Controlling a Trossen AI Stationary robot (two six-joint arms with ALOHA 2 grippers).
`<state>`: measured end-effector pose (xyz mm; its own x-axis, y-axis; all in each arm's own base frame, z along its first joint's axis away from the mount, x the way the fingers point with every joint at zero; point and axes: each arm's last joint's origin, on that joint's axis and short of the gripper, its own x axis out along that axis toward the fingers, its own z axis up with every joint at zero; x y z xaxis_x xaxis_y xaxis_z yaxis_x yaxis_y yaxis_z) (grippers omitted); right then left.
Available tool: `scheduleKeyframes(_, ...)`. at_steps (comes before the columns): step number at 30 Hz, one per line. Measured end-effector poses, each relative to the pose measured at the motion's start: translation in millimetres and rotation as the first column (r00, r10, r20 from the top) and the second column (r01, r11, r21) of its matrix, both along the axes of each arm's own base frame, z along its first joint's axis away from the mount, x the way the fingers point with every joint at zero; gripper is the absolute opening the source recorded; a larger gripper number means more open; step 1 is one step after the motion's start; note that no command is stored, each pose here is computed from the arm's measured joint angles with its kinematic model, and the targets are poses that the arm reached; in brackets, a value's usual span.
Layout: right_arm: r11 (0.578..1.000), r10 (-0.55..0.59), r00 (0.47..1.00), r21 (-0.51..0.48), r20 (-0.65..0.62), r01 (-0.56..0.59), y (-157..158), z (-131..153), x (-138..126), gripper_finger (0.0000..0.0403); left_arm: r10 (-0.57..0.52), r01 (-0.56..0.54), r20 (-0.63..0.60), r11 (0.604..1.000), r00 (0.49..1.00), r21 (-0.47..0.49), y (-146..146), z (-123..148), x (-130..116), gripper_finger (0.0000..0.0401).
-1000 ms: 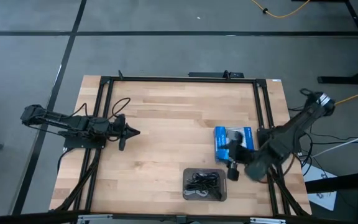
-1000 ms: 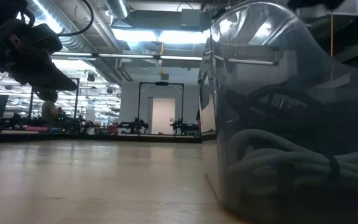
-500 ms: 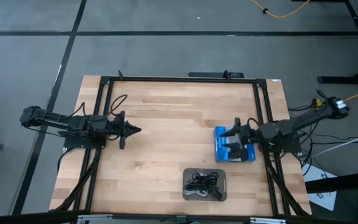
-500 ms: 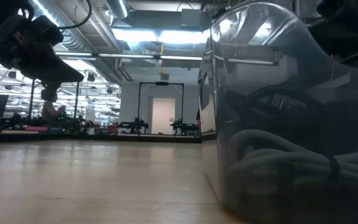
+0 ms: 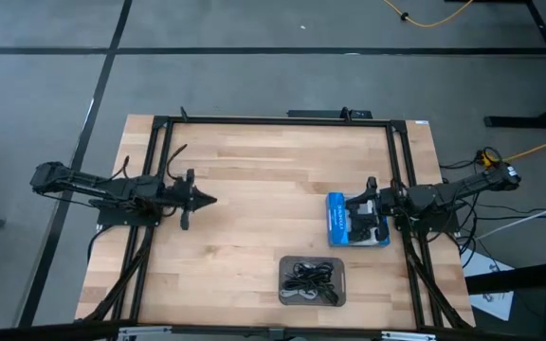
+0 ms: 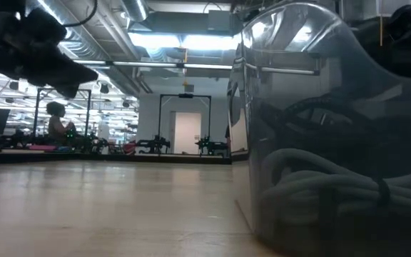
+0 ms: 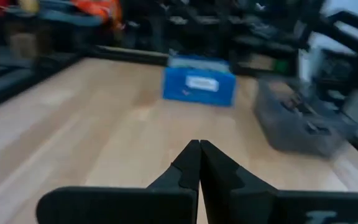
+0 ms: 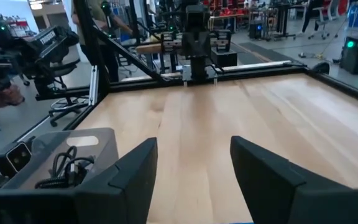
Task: Pick and place USB-C Cables
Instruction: Return to Home Position
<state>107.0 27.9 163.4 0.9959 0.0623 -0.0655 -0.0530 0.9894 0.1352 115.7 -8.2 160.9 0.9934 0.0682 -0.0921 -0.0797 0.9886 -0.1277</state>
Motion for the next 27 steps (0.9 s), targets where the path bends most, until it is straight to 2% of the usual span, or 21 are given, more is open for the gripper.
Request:
scheduleKeyframes(3,1.0,0.002,1.0,-0.024,0.005,-0.001,-0.5,0.3,-1.5,0.0208,-0.071,0.07,0.014,0.997,0.997,0.037,-2.0,0.2,0.2,0.0)
scheduleKeyframes(6,1.0,0.002,1.0,-0.026,0.005,-0.002,-0.5,0.3,-1.5,0.0208,-0.078,0.077,0.02,0.996,0.997,0.049,-2.1,0.9,0.1,0.0)
scheduleKeyframes(11,1.0,0.002,1.0,-0.027,0.003,-0.002,-0.5,0.2,-1.5,0.0208,-0.069,0.065,0.025,0.99,0.997,0.126,-1.6,1.9,-0.6,0.0)
scheduleKeyframes(15,1.0,0.001,1.0,-0.027,0.003,-0.001,-0.5,0.2,-1.5,0.0208,-0.028,0.026,0.016,0.992,0.999,0.12,-0.4,0.9,-0.7,0.0)
scheduleKeyframes(27,1.0,0.001,1.0,-0.026,0.004,-0.001,-0.5,0.6,-1.5,0.0208,-0.026,0.024,0.016,0.992,1.0,0.125,-0.3,0.9,-0.6,0.0)
